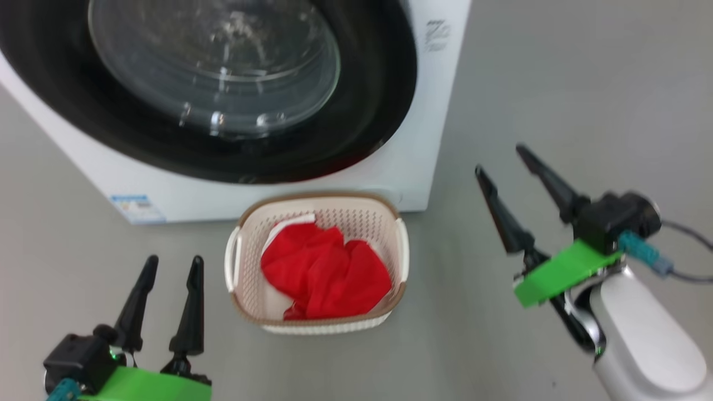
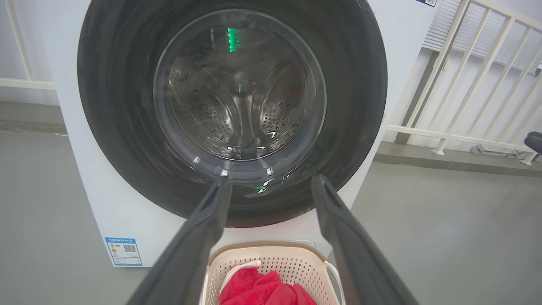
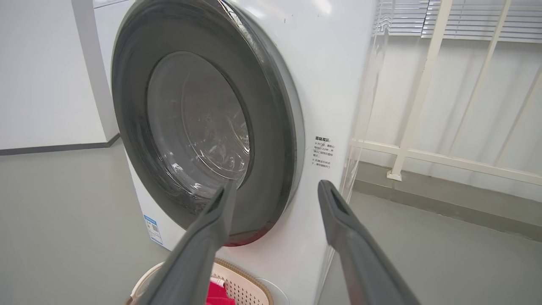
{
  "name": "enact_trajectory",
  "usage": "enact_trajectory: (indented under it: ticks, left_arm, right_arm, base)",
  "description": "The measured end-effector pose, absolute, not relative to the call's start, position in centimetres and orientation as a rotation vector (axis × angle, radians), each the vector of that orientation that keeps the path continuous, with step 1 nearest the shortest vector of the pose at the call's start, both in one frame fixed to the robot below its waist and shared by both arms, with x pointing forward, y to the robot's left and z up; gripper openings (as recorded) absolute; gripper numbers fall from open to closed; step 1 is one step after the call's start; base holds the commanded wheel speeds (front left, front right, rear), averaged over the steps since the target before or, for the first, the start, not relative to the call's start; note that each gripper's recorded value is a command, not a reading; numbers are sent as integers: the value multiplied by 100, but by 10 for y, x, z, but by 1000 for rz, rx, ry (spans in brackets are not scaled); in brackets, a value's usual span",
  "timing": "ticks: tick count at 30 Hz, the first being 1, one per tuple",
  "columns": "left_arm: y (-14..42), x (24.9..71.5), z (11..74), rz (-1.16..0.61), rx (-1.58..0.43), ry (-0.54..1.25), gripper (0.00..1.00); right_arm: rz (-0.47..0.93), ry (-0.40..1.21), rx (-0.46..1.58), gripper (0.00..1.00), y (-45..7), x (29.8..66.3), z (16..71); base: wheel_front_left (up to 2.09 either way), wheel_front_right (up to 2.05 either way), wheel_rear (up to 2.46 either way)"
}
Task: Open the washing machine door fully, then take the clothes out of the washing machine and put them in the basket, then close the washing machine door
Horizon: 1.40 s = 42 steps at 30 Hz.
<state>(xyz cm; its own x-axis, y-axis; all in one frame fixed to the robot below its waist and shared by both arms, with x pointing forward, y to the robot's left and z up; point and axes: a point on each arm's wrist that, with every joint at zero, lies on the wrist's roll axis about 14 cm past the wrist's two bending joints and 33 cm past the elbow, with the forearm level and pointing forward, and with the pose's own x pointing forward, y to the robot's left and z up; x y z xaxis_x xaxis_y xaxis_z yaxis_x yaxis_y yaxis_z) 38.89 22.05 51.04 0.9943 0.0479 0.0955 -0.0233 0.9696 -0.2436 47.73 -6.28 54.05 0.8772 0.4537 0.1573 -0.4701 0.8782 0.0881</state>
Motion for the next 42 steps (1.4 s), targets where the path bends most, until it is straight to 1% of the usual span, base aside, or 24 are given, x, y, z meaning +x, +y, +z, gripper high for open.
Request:
enact_trajectory:
  ticks: [3, 11, 18, 24, 33, 40, 41, 42]
  left_arm:
    - [215, 383, 514, 16, -244, -109, 100]
    - [208, 368, 520, -21, -206, -119, 100]
    - [205, 359, 527, -35, -197, -141, 100]
    - [209, 350, 535, -29, -192, -168, 100]
    - [216, 331, 536, -11, -187, -177, 100]
    - [215, 324, 545, -26, -184, -205, 100]
    - [216, 323, 540, -21, -193, -191, 0]
    - [214, 323, 534, -19, -198, -173, 0]
  right_arm:
    - [453, -143, 128, 100, -76, 458, 544]
    - [312, -191, 157, 100, -129, 416, 556]
    - [229, -201, 161, 100, -158, 393, 556]
    - [212, -193, 161, 100, -163, 374, 551]
    - [134, -169, 179, 100, -177, 347, 537]
    - [125, -171, 201, 100, -174, 339, 536]
    - [126, -164, 204, 0, -173, 339, 533]
    - [125, -148, 208, 0, -172, 339, 528]
  base:
    - [0, 0, 0]
    - [0, 0, 0]
    - [0, 0, 0]
    - [0, 0, 0]
    - [0, 0, 0]
    - [0, 0, 0]
    - [0, 0, 0]
    - [0, 0, 0]
